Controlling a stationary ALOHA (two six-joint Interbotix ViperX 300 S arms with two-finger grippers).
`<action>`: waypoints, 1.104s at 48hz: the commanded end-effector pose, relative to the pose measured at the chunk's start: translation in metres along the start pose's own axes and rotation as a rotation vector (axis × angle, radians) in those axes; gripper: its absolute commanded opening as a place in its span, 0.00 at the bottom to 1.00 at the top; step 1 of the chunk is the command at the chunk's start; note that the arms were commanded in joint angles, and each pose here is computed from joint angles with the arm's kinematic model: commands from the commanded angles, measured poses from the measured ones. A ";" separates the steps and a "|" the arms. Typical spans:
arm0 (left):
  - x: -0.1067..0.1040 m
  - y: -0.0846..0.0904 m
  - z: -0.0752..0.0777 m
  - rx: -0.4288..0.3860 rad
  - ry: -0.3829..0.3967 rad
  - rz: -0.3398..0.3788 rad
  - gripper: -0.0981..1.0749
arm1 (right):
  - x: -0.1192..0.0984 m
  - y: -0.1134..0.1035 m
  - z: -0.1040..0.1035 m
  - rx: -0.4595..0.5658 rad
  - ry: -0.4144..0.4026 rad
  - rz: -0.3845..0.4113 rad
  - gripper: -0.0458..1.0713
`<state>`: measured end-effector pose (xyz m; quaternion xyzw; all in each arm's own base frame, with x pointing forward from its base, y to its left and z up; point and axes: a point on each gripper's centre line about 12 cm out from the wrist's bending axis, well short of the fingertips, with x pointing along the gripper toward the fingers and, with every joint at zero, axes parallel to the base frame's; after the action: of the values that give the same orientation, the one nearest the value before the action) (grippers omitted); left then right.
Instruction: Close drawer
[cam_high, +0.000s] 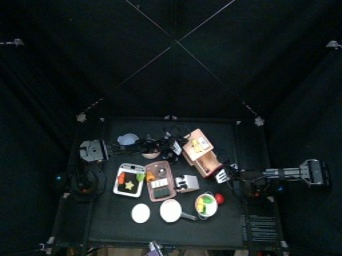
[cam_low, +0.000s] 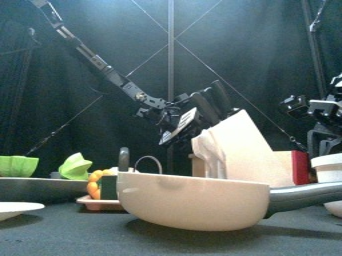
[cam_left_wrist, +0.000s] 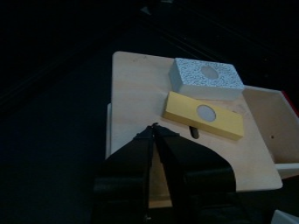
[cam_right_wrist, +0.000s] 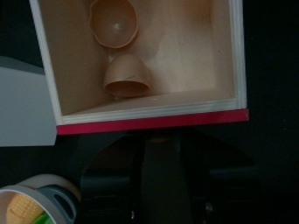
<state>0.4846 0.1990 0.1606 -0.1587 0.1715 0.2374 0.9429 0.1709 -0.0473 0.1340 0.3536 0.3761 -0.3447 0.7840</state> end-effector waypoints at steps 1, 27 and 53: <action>-0.003 -0.001 0.010 -0.006 -0.020 -0.003 0.55 | -0.005 0.009 0.012 0.001 -0.038 0.030 0.58; -0.002 -0.005 0.010 -0.004 -0.019 -0.010 0.55 | -0.008 0.008 0.049 -0.009 -0.181 0.057 0.58; -0.002 -0.005 0.010 -0.022 -0.018 -0.007 0.55 | 0.017 -0.001 0.066 -0.028 -0.186 0.031 0.58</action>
<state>0.4849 0.1987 0.1609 -0.1668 0.1698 0.2398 0.9412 0.1923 -0.0991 0.1413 0.3180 0.3173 -0.3625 0.8166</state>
